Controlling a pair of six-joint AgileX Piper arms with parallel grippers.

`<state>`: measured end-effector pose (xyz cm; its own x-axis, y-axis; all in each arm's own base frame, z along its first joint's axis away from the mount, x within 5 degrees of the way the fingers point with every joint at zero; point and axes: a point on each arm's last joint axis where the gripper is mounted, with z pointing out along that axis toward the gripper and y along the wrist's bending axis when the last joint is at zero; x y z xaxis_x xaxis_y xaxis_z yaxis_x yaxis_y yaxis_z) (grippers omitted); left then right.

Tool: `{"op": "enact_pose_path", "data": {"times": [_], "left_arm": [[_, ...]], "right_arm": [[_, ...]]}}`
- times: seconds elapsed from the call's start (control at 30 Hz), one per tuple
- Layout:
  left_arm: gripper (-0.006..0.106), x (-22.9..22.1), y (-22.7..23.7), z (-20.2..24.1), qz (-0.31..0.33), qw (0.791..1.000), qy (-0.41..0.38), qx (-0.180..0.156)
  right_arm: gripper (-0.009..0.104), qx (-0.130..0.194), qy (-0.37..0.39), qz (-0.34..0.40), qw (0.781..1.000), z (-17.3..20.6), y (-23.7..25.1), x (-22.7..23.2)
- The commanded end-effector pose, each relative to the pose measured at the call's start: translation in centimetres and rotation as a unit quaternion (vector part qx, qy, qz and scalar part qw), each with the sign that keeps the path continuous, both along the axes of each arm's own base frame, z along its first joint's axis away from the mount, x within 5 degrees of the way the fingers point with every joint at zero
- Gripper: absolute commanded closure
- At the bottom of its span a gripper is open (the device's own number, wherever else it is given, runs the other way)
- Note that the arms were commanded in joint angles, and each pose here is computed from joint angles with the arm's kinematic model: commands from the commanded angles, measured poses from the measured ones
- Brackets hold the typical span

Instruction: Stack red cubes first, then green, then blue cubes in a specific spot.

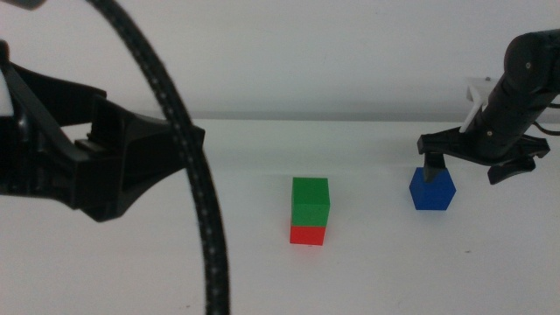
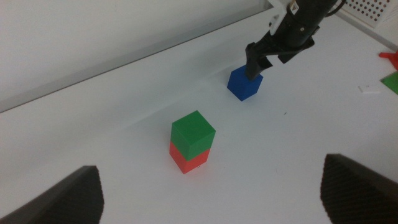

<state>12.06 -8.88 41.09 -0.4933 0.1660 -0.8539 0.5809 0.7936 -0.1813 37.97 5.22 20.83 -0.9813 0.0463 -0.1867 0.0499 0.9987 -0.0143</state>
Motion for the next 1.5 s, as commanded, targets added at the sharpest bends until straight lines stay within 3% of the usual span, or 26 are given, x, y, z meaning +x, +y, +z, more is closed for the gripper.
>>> {"op": "enact_pose_path", "data": {"times": [0.0,0.63,0.73,0.83,0.9,1.0,1.3,1.47], "left_arm": [[0.007,0.0,0.0,0.1,0.003,1.000,-0.004,-0.009],[0.007,0.0,0.0,0.1,0.003,1.000,-0.005,-0.008],[0.007,0.0,0.0,0.1,0.003,1.000,-0.005,-0.008],[0.007,0.0,0.0,0.1,0.003,1.000,-0.005,-0.008],[0.007,0.0,0.0,0.1,0.003,1.000,-0.005,-0.008],[0.007,0.0,0.0,0.1,0.003,1.000,-0.005,-0.008],[0.007,0.0,0.0,0.1,0.003,1.000,-0.005,-0.008],[0.007,0.0,0.0,0.1,0.003,1.000,-0.005,-0.008]], "right_arm": [[0.005,0.000,-0.012,0.001,1.000,-0.1,0.1,0.4],[0.007,-0.002,0.015,0.002,1.000,-5.4,0.4,2.0],[0.014,-0.002,0.017,0.003,1.000,-6.2,0.4,2.1],[0.037,-0.003,0.009,0.004,1.000,-6.3,0.4,2.3],[0.065,-0.002,-0.006,0.002,1.000,-5.5,0.4,2.4],[0.094,0.005,-0.039,-0.009,0.999,-2.7,0.3,2.2],[0.091,0.021,-0.107,-0.018,0.994,8.7,5.5,-4.4],[0.091,0.049,-0.120,-0.062,0.990,11.0,10.3,-8.0]]}}
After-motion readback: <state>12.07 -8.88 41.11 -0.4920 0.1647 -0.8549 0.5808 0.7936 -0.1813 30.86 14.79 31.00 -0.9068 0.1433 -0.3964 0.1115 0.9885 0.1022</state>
